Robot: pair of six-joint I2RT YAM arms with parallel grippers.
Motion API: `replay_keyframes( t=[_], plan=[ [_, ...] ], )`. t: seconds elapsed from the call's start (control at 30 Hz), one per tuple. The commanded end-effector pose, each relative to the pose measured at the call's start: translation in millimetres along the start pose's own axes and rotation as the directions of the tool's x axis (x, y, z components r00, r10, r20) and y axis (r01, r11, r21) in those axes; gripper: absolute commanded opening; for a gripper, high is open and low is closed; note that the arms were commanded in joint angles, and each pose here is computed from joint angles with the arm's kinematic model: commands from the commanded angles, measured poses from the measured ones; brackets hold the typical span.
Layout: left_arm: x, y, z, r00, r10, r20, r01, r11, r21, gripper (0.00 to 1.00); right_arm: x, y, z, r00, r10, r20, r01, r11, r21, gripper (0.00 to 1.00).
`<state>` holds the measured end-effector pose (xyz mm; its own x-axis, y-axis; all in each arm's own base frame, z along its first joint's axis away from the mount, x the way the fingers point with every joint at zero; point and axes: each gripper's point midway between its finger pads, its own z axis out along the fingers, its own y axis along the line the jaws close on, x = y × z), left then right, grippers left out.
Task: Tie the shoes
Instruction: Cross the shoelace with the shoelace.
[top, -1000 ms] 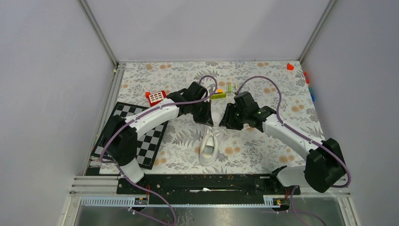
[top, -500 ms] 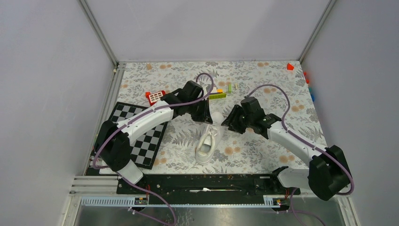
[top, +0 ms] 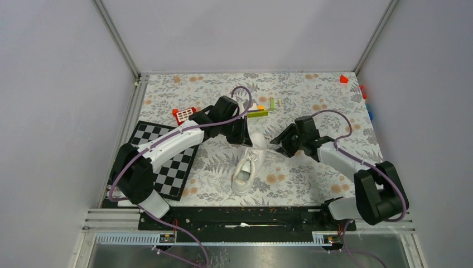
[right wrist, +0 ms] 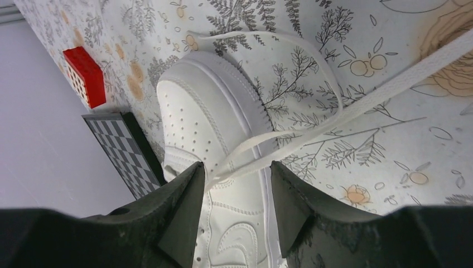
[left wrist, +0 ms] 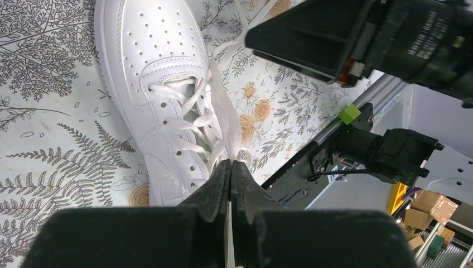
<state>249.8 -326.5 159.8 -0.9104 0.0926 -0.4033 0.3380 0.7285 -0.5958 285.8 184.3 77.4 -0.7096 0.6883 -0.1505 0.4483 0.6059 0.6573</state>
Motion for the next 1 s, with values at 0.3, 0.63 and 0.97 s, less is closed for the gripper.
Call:
replay_keyframes(
  t=[0.3, 0.63, 0.97],
  plan=[
    [-22, -19, -14, 0.995, 0.046, 0.086, -0.053, 0.995, 0.086, 0.0, 9, 20, 51, 0.969, 0.205, -0.141, -0.217, 0.974, -0.071, 0.53],
    [-20, -17, -14, 0.996, 0.048, 0.079, -0.055, 0.995, 0.082, 0.0, 8, 6, 57, 0.963, 0.247, -0.111, -0.255, 0.965, -0.065, 0.21],
    [-18, -12, -14, 0.996, 0.052, 0.07, -0.057, 0.996, 0.072, 0.03, -13, 32, 25, 0.992, 0.13, -0.008, -0.129, 0.981, -0.144, 0.0]
  ],
)
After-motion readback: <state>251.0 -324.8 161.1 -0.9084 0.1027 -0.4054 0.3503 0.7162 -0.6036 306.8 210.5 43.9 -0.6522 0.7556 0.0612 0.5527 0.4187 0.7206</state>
